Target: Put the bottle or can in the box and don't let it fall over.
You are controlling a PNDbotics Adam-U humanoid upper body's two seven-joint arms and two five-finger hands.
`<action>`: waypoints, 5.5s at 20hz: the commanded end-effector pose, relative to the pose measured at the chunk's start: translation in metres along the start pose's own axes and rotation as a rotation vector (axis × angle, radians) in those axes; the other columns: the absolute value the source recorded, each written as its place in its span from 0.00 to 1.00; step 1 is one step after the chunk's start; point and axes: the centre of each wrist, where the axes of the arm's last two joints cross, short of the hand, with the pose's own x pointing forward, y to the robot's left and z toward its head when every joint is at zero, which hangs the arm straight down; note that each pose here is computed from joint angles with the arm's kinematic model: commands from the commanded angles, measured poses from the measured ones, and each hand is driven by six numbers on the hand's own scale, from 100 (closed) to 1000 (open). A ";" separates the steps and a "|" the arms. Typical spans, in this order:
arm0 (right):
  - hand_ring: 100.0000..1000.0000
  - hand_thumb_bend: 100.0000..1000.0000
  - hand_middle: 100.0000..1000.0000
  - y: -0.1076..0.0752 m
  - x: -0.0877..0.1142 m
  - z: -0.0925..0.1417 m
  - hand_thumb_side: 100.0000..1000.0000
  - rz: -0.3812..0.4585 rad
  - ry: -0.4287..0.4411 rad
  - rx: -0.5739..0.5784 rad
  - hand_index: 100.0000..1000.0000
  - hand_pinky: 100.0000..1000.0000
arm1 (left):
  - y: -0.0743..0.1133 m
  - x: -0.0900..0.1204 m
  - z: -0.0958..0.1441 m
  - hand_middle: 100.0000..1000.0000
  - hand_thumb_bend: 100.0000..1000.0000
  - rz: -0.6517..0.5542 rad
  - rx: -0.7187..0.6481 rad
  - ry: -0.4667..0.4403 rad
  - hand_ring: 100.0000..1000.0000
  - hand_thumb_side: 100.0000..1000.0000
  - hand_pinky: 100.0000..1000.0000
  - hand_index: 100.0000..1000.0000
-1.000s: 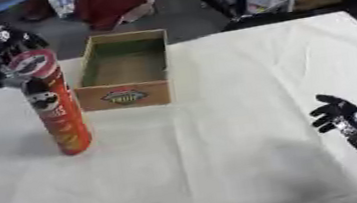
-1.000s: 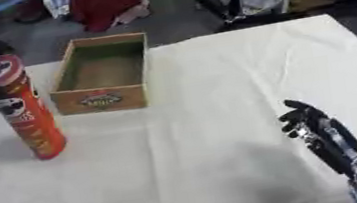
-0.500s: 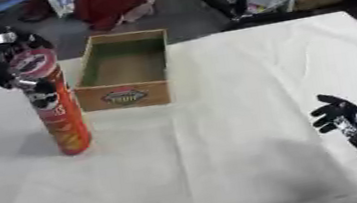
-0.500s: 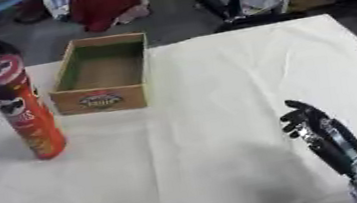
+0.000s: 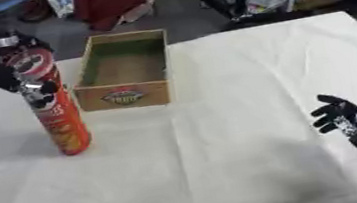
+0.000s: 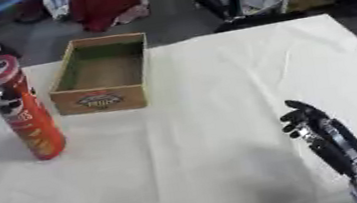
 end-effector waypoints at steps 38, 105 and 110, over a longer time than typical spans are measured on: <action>0.63 0.00 0.65 -0.008 0.003 -0.002 0.98 0.017 -0.012 -0.002 0.90 0.59 | 0.014 -0.010 0.016 0.79 0.74 -0.046 -0.055 0.033 0.72 0.58 0.63 0.96; 0.63 0.00 0.65 -0.008 0.002 -0.002 1.00 0.019 -0.011 0.008 0.89 0.59 | 0.019 -0.012 0.007 0.56 0.57 -0.080 0.014 0.064 0.44 0.51 0.37 0.88; 0.63 0.00 0.65 -0.008 0.002 -0.002 1.00 0.019 -0.009 0.006 0.89 0.59 | 0.019 -0.012 0.007 0.55 0.51 -0.077 0.006 0.059 0.42 0.49 0.35 0.87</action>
